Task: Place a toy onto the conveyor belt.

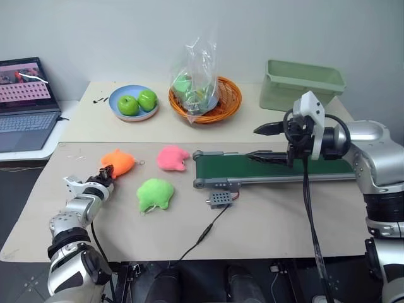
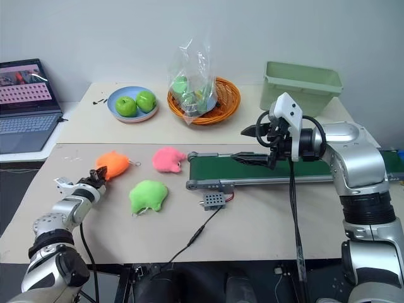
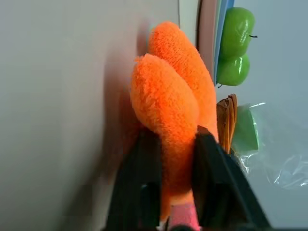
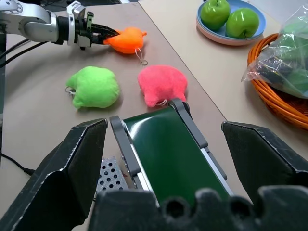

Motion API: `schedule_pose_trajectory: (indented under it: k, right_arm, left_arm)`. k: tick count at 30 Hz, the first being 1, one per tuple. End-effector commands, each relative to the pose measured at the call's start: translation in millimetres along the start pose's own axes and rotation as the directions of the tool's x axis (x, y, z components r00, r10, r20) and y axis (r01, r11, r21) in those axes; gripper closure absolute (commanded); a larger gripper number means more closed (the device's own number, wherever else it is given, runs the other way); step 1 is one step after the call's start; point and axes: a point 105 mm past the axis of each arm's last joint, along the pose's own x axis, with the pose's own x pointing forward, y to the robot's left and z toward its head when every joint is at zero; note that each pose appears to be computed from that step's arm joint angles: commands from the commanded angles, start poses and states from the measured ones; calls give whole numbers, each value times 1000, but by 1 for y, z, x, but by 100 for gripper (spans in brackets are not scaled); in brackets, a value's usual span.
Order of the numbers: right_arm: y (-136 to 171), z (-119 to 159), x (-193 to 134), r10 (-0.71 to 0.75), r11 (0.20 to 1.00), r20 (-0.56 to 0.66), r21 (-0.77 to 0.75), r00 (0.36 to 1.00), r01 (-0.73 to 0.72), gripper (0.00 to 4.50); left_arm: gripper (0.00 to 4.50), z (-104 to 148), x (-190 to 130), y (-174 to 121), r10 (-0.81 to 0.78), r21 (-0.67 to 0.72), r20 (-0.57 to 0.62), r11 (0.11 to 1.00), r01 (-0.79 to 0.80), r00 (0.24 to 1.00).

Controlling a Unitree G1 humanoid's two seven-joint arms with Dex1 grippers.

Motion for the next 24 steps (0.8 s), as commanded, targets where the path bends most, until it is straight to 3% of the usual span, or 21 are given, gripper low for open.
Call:
schedule_pose_trajectory:
  k: [1,4,7,11,14,17,18,20,22,24]
  right_arm:
    - [-2,14,-5,-17,999,32,-43,999,18,0]
    - [-3,14,-5,-18,999,35,-43,999,20,0]
    - [-3,14,-4,-19,999,38,-43,999,20,0]
    - [-3,13,-1,-17,999,41,-41,999,19,0]
    - [-3,15,0,-25,999,48,-43,999,27,0]
    - [-3,14,-2,-33,998,48,-43,998,35,0]
    - [-3,14,-3,-36,998,48,-42,998,38,0]
    - [-3,13,-4,-47,998,45,-42,998,49,0]
    - [-3,12,-7,-59,997,44,-40,997,60,0]
    - [-3,11,-8,-67,997,44,-38,997,69,0]
  left_arm:
    - [431,2,3,-63,-189,146,-10,971,188,982]
    - [431,-17,0,-111,-303,377,-76,873,309,950]
    - [431,-63,-7,-153,-360,660,-235,623,420,903]
    - [431,-139,-17,-193,-358,854,-472,41,519,805]
    - [431,-180,-26,-210,-367,807,-587,-334,487,721]
    - [431,-202,-29,-213,-354,700,-644,-629,337,678]
    - [431,-210,-31,-212,-343,638,-672,-719,277,657]
    - [431,-229,-40,-201,-264,365,-762,-929,56,591]
    - [431,-238,-41,-186,-193,182,-809,-980,-76,556]
    - [431,-241,-38,-175,-163,89,-824,-983,-160,543]
